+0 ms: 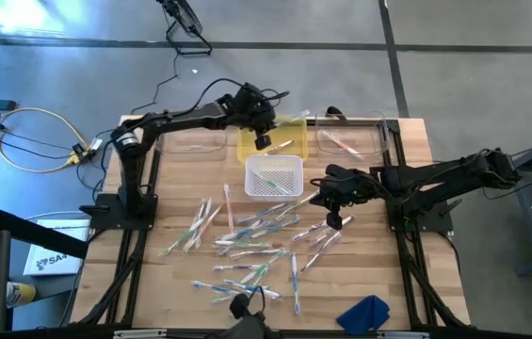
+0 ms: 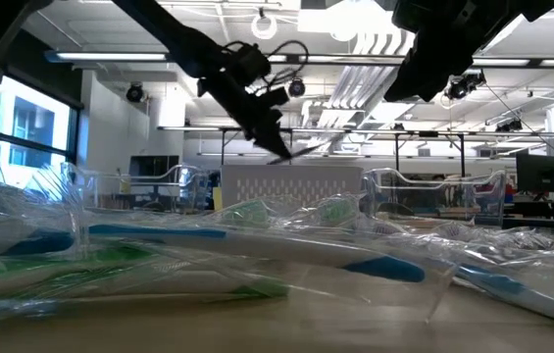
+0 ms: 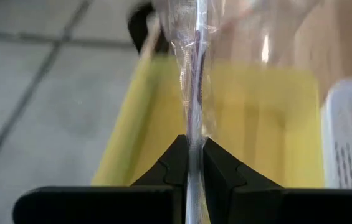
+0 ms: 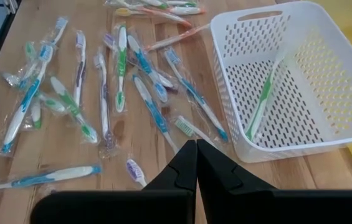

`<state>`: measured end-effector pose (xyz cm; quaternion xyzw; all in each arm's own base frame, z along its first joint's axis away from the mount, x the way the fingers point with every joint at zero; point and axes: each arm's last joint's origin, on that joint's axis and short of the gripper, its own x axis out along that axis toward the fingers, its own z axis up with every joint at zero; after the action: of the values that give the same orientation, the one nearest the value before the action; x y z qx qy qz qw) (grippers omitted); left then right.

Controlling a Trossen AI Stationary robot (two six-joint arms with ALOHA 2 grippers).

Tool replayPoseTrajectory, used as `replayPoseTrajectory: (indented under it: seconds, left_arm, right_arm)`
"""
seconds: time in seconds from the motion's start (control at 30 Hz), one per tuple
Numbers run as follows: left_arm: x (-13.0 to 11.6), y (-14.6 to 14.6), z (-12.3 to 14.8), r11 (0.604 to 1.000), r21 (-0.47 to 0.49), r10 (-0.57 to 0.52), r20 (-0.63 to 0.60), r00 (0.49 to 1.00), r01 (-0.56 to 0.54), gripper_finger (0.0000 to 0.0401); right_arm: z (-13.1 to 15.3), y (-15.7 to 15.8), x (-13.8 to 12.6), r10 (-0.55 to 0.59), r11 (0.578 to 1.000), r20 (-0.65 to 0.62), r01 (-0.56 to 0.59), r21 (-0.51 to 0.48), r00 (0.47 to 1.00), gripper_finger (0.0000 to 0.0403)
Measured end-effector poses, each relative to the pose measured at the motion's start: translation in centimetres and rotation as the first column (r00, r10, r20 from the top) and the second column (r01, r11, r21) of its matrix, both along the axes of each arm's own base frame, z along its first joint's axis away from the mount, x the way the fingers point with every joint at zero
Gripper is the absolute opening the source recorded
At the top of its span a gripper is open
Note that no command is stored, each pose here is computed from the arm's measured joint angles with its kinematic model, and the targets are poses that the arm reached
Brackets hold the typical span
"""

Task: Pick & Place Toothbrushes
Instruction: Put the purple toothbrush into the yellow bin

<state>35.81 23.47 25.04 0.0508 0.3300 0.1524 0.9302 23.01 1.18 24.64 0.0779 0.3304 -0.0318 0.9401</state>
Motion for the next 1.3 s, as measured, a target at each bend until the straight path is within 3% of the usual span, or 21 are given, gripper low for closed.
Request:
replayPoseTrajectory:
  seconds: [0.37,0.93,1.3]
  left_arm:
    - [-0.6,0.1,-1.0,0.977,-0.1,0.177,-0.094,0.98,-0.186,0.0022]
    - [-0.4,-0.3,-1.1,0.973,-0.12,0.188,-0.097,0.977,-0.199,0.0022]
    - [0.6,0.3,-5.4,0.965,-0.18,0.158,-0.177,0.972,-0.189,0.0022]
  right_arm:
    - [0.0,0.0,0.0,0.006,1.0,-0.002,-0.006,-0.014,1.0,0.0002]
    - [0.0,0.0,0.0,0.025,0.999,-0.003,-0.025,-0.037,1.0,0.0002]
    - [0.0,0.0,0.0,0.018,1.0,-0.003,-0.018,-0.02,1.0,0.0002]
